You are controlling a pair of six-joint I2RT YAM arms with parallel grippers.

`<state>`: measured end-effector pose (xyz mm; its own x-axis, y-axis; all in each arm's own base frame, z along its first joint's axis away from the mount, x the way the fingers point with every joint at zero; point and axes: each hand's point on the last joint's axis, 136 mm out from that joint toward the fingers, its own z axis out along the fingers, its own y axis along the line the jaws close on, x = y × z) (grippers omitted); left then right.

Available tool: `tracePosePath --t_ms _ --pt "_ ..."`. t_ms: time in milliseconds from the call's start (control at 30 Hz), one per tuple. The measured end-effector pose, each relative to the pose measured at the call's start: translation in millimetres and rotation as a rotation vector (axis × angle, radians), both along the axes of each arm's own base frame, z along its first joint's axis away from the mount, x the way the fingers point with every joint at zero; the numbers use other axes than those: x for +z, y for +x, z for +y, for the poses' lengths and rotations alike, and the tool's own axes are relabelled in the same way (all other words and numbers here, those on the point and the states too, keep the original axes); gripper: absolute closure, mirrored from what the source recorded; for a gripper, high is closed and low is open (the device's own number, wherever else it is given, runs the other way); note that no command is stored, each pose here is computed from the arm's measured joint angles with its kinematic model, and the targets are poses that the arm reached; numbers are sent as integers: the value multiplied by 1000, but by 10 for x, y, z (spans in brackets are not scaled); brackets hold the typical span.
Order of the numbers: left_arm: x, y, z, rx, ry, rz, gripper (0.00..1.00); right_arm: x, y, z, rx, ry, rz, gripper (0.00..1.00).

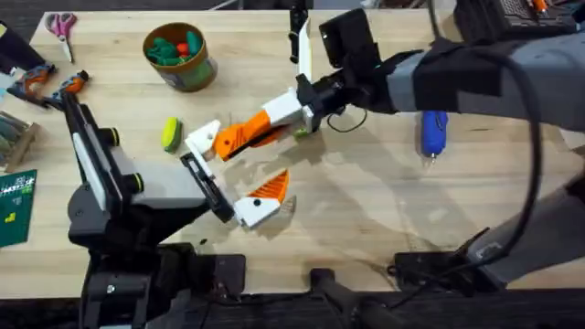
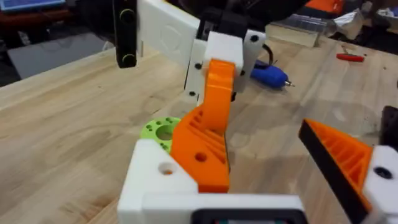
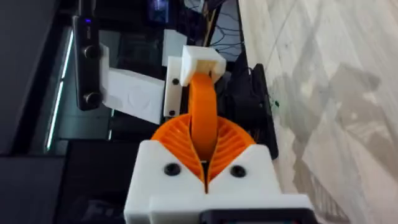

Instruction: Pick up the gripper from the table and insert it into the empty holder that is missing its gripper. Then pick up a screw, insert it into the mounting hole, and use the screwdriver to tighten it. Finally, clean up the table by picking up the vegetable and placing it into the bucket.

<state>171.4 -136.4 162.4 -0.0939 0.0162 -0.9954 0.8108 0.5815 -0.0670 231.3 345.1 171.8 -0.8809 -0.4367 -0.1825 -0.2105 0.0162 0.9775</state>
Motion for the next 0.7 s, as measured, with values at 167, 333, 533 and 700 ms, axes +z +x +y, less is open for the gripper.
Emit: tracePosePath --t_ms 167,333,533,700 --pt "-1 16 14 12 -2 4 14 -25 22 110 18 14 24 992" --pt "-1 3 4 3 -6 8 15 -27 -3 185 8 -22 76 992" --pt "-1 1 3 3 -12 17 15 -34 9 200 -6 -47 113 992" --pt "-2 2 4 4 -17 24 15 -50 34 216 -25 -60 118 992"
